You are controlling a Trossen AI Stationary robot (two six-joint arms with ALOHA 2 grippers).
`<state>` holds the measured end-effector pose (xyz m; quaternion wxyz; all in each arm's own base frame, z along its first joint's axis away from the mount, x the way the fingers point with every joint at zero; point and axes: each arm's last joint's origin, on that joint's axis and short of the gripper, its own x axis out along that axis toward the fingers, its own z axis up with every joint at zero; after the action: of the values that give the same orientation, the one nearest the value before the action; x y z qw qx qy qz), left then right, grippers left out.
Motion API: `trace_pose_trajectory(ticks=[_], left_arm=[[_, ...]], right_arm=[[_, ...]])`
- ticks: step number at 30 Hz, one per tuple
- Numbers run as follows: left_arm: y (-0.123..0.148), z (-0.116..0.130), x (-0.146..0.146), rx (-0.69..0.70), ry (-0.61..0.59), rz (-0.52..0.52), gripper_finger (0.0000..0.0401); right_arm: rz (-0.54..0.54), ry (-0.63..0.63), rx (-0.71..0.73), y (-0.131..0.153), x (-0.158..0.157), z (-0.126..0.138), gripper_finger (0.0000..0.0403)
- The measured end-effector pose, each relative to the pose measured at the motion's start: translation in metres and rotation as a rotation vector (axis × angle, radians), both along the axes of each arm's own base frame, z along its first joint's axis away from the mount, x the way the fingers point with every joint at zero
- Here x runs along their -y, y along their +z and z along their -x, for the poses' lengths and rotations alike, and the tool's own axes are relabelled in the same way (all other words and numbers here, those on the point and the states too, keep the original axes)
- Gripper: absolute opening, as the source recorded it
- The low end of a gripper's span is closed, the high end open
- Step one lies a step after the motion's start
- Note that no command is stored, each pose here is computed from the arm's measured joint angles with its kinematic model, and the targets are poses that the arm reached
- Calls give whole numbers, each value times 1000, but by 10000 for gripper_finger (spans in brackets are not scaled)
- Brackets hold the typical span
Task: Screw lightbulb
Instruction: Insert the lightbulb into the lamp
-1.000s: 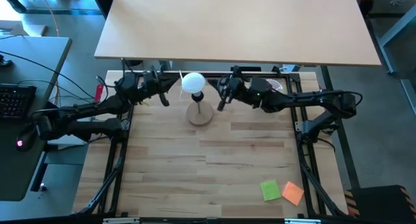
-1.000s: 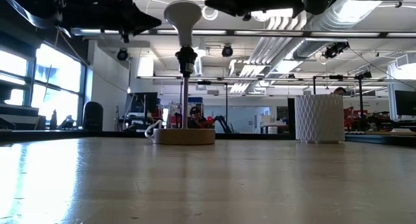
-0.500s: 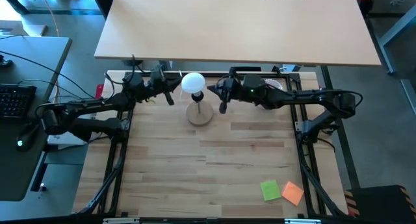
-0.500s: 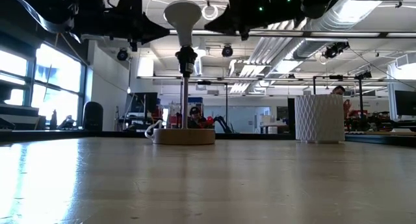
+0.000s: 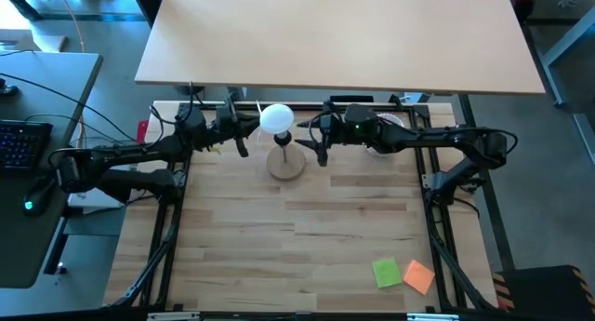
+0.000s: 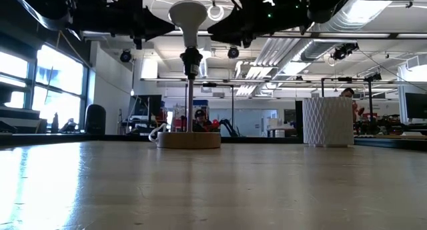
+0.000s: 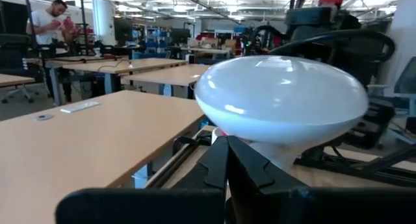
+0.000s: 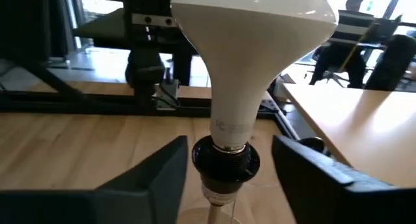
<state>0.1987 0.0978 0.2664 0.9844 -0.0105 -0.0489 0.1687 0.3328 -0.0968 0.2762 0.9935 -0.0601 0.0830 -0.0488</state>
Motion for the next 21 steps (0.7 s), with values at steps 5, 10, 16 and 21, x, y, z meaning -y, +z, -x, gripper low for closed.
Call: trace_pose_trajectory(ticks=[5, 10, 16, 21], left_arm=[[1, 4, 8, -46, 80, -7, 0], [7, 14, 22, -70, 150, -27, 0], [16, 10, 33, 14, 101, -61, 0], [12, -1, 29, 40, 110, -67, 0]], right_arm=[[-13, 23, 84, 14, 14, 2, 270], [-11, 50, 144, 35, 25, 2, 273], [-53, 137, 178, 47, 32, 2, 273], [-104, 184, 156, 41, 28, -4, 273]])
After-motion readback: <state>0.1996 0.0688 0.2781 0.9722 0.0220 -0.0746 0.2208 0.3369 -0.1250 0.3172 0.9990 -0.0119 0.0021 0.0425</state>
